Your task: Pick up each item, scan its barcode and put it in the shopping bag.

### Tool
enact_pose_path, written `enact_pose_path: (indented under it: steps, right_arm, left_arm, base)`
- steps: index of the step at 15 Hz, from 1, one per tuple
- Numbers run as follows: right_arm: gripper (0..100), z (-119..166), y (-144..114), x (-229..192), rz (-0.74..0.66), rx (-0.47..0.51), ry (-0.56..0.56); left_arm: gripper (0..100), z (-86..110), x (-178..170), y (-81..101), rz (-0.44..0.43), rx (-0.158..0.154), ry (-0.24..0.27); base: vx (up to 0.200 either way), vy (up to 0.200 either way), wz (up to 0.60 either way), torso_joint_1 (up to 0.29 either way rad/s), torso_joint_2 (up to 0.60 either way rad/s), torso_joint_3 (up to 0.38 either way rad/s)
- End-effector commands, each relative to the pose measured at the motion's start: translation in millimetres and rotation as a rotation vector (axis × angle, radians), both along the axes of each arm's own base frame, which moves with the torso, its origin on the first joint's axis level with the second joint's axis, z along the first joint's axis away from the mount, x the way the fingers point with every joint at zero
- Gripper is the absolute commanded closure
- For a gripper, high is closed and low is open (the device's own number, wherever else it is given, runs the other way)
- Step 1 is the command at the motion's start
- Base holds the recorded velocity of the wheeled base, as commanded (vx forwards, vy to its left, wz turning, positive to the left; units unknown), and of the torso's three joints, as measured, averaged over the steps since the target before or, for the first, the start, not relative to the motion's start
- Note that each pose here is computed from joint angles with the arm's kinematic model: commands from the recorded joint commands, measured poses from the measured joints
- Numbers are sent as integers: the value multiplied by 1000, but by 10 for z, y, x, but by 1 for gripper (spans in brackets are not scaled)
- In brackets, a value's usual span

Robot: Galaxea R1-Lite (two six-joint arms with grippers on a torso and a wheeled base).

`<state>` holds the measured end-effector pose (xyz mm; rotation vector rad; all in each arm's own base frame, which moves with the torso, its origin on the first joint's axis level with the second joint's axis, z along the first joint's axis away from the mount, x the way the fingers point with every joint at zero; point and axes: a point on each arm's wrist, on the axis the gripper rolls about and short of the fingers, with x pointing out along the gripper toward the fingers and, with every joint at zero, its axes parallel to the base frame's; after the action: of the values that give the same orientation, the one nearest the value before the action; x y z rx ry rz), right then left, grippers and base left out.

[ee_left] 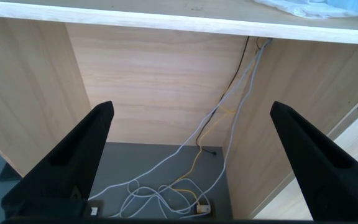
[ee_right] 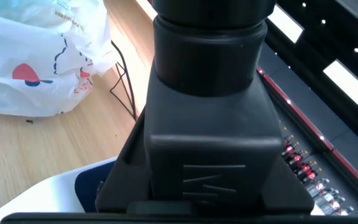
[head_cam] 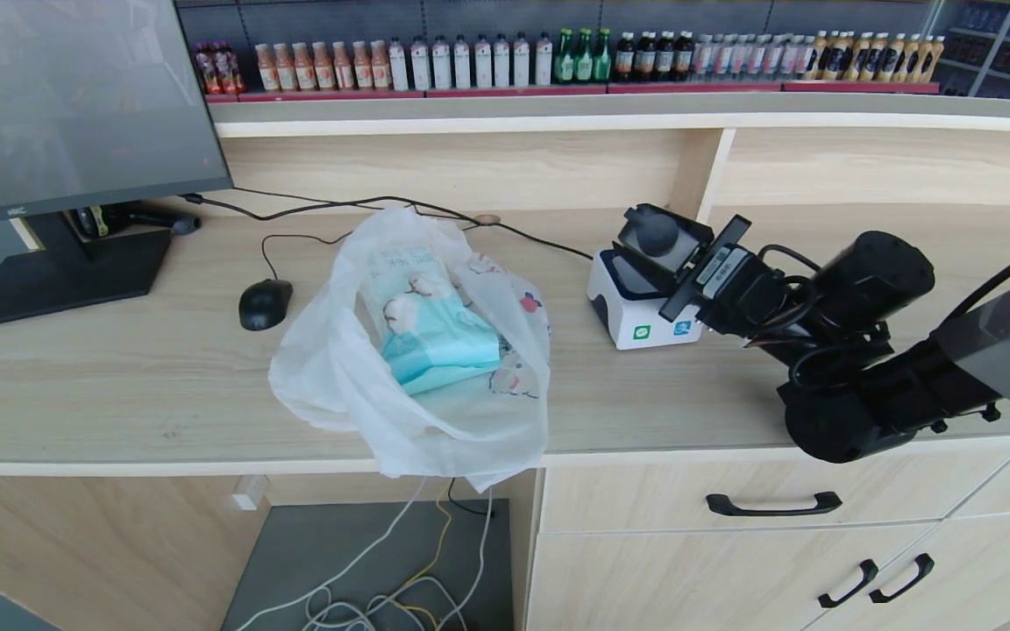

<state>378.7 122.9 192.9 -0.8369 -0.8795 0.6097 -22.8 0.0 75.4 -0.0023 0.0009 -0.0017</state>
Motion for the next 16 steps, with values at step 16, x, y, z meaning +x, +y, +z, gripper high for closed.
enact_pose_path:
  steps: [16]
  right_arm:
    - [100,-137,-49,41,-7,-26,27]
  left_arm:
    - [0,0,0,0,0,-1,-1]
  base:
    - [0,0,0,0,0,0]
